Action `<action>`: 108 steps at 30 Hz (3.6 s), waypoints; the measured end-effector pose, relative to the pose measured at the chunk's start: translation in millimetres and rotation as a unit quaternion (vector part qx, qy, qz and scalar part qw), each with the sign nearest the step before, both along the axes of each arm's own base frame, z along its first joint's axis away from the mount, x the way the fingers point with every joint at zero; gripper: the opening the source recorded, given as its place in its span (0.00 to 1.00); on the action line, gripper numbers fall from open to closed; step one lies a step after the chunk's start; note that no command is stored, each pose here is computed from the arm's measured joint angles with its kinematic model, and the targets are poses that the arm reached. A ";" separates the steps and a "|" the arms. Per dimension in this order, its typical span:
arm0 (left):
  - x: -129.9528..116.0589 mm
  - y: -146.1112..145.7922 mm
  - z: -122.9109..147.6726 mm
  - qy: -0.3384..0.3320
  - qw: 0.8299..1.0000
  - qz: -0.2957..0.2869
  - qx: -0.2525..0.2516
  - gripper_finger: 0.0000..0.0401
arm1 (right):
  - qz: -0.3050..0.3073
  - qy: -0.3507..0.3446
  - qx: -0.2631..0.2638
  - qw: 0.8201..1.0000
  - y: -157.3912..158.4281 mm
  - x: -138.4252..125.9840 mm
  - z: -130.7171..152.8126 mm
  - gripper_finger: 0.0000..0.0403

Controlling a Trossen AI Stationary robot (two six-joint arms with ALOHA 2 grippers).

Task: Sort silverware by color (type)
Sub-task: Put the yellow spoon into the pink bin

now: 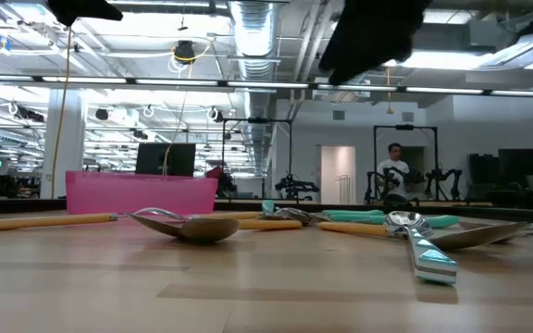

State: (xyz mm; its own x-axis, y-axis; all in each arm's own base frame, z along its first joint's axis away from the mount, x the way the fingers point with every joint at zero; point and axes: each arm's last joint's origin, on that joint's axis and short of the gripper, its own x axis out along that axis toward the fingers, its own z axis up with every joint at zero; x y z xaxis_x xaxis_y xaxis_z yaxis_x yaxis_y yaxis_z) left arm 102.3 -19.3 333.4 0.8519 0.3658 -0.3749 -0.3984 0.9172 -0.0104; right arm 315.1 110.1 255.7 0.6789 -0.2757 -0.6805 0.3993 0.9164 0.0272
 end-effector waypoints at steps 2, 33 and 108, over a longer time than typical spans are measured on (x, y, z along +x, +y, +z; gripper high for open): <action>0.0 0.0 0.0 0.000 1.000 0.000 0.000 0.56 | -0.008 0.019 0.004 1.000 0.7 5.7 -12.9 0.54; 0.0 0.0 0.1 -0.004 1.000 0.004 -0.009 0.56 | -0.076 0.130 0.050 0.987 7.5 16.0 -77.3 0.54; 1.7 -0.6 -1.4 0.000 1.000 0.008 -0.015 0.56 | -0.095 0.056 0.027 0.994 10.4 10.0 -150.1 0.54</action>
